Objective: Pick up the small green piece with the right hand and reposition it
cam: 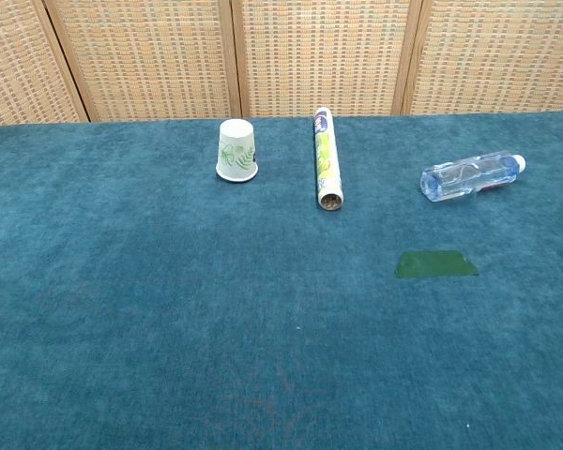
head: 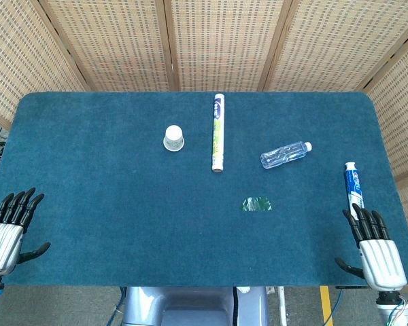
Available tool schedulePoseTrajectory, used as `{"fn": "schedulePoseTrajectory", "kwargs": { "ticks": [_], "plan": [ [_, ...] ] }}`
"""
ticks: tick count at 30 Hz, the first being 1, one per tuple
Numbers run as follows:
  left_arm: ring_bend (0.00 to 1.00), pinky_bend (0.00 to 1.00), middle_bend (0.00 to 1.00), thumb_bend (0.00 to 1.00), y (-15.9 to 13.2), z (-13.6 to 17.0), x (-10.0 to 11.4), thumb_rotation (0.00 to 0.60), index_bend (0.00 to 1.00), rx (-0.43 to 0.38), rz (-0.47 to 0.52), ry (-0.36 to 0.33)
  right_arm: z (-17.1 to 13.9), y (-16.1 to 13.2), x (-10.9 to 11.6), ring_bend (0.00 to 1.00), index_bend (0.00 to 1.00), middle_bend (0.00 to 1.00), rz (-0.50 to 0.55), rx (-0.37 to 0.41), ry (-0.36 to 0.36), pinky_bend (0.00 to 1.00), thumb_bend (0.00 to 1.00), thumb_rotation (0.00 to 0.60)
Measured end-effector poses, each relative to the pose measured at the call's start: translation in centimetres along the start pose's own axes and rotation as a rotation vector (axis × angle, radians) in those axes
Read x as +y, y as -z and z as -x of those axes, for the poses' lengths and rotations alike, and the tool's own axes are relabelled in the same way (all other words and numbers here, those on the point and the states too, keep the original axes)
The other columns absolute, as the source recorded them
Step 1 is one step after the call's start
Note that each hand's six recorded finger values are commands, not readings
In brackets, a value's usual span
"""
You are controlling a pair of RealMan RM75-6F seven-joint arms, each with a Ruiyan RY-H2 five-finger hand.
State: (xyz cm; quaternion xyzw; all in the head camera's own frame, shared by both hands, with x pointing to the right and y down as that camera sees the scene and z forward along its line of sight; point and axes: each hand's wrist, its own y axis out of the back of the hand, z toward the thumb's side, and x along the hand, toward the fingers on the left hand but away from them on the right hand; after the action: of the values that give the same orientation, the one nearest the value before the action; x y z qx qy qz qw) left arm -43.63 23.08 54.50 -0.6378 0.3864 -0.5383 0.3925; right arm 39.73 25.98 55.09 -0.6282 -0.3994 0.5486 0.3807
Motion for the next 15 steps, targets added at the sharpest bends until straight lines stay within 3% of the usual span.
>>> {"fn": "schedulePoseTrajectory", "kwargs": {
  "ticks": [9, 15],
  "plan": [
    [0.00, 0.00, 0.00, 0.09, 0.1, 0.0, -0.1, 0.600, 0.00, 0.003, -0.001, 0.003, 1.3, -1.2, -0.9, 0.00, 0.00, 0.00, -0.006, 0.094, 0.025, 0.00, 0.13, 0.600],
    [0.00, 0.00, 0.00, 0.09, -0.1, 0.0, -0.4, 0.600, 0.00, -0.002, -0.006, 0.010, 3.9, -1.3, -1.6, 0.00, 0.00, 0.00, -0.025, 0.126, 0.025, 0.00, 0.13, 0.600]
  ]
}}
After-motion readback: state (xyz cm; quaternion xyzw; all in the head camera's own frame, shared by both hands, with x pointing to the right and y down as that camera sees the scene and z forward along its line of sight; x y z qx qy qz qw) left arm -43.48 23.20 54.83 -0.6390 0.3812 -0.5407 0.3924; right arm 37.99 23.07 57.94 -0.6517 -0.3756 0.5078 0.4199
